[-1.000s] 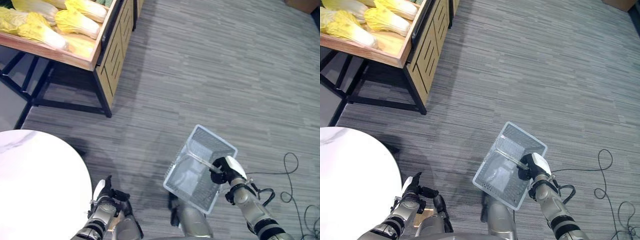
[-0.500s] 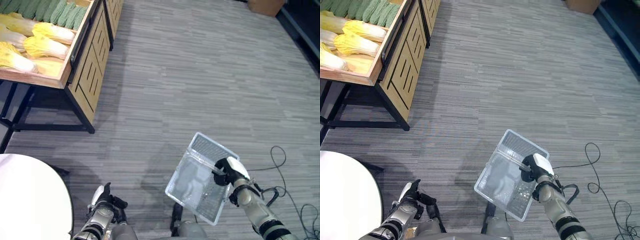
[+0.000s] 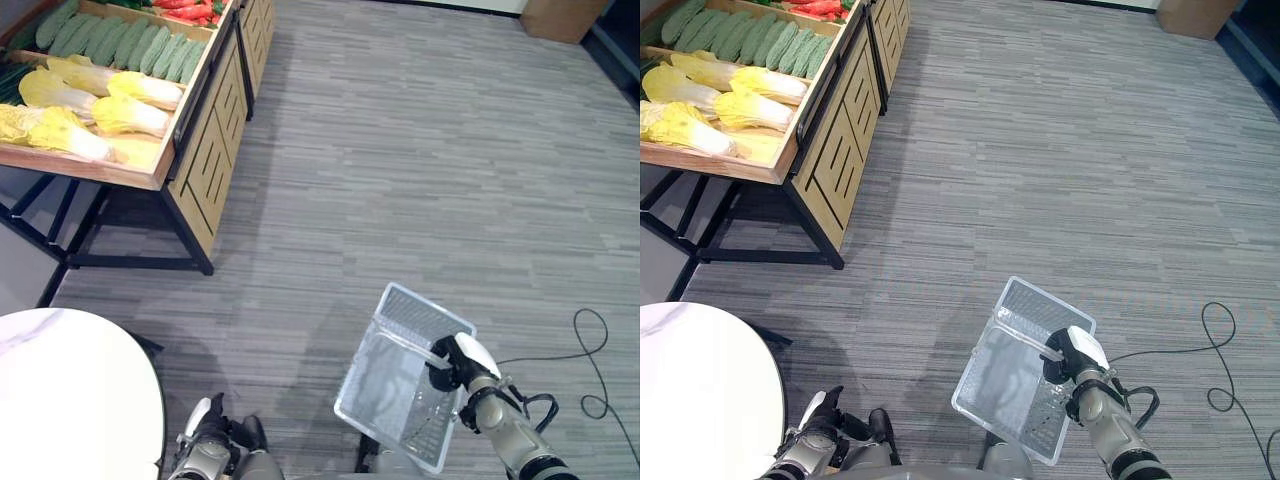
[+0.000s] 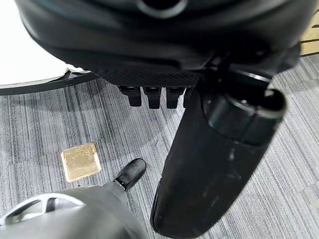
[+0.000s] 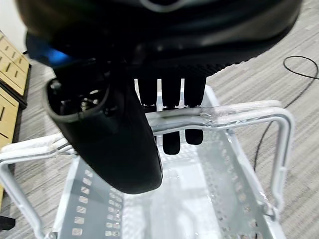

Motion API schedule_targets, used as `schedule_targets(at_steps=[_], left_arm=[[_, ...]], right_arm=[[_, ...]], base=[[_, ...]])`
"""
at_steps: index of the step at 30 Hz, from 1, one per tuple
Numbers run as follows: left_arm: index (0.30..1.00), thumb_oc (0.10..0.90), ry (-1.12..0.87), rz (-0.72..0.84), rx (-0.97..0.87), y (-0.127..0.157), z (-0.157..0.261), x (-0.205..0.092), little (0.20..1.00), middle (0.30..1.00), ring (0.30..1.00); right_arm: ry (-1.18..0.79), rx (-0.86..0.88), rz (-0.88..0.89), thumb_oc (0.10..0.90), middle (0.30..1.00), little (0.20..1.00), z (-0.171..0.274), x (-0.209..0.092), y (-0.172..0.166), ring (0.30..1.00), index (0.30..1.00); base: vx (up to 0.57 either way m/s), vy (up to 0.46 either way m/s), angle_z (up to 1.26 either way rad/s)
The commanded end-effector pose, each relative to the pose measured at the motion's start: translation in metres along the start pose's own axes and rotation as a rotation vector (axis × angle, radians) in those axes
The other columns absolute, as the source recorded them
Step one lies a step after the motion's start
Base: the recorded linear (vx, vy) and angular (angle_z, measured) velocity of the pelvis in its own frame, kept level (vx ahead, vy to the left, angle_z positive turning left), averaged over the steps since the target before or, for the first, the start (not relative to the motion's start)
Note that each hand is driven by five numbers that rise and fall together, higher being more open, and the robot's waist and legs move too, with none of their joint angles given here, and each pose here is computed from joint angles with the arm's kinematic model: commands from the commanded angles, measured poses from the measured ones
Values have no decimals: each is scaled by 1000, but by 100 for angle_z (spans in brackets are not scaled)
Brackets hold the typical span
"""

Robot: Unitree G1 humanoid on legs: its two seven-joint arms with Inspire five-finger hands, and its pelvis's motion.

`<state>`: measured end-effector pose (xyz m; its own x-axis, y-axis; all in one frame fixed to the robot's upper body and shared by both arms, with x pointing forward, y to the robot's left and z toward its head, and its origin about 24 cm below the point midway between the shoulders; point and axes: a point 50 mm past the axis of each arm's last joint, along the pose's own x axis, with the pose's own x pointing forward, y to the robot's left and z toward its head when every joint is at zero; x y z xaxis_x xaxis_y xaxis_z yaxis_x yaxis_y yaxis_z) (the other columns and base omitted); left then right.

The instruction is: Get the vegetables into the basket

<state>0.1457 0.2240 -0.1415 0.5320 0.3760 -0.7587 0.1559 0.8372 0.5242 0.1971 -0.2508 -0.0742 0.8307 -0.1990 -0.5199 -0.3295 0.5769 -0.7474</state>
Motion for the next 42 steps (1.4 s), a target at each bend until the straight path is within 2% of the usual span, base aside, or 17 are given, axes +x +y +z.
schedule_targets(at_steps=[1, 23, 33, 39, 42], left_arm=[[1000, 900, -71, 30, 55, 9, 26, 7, 1000, 1000, 1000], [1000, 900, -114, 37, 42, 13, 34, 7, 1000, 1000, 1000], [1000, 900, -128, 68, 77, 20, 44, 11, 1000, 1000, 1000], [1000, 900, -141, 53, 95, 12, 48, 9, 1000, 1000, 1000], [1000, 900, -159, 22, 93, 0, 53, 6, 1000, 1000, 1000]], right_arm=[[-132, 64, -200, 400, 300, 300, 29, 12, -50, 300, 300], [-90, 101, -189, 400, 300, 300, 25, 17, -46, 300, 300], [-49, 185, -180, 400, 300, 300, 10, 7, -33, 300, 300], [13, 190, -134, 400, 300, 300, -9, -3, -17, 300, 300], [42, 175, -136, 400, 300, 300, -21, -6, -22, 300, 300]], base=[[37, 24, 0], [56, 95, -7], [251, -27, 26], [346, -72, 58], [294, -125, 67]])
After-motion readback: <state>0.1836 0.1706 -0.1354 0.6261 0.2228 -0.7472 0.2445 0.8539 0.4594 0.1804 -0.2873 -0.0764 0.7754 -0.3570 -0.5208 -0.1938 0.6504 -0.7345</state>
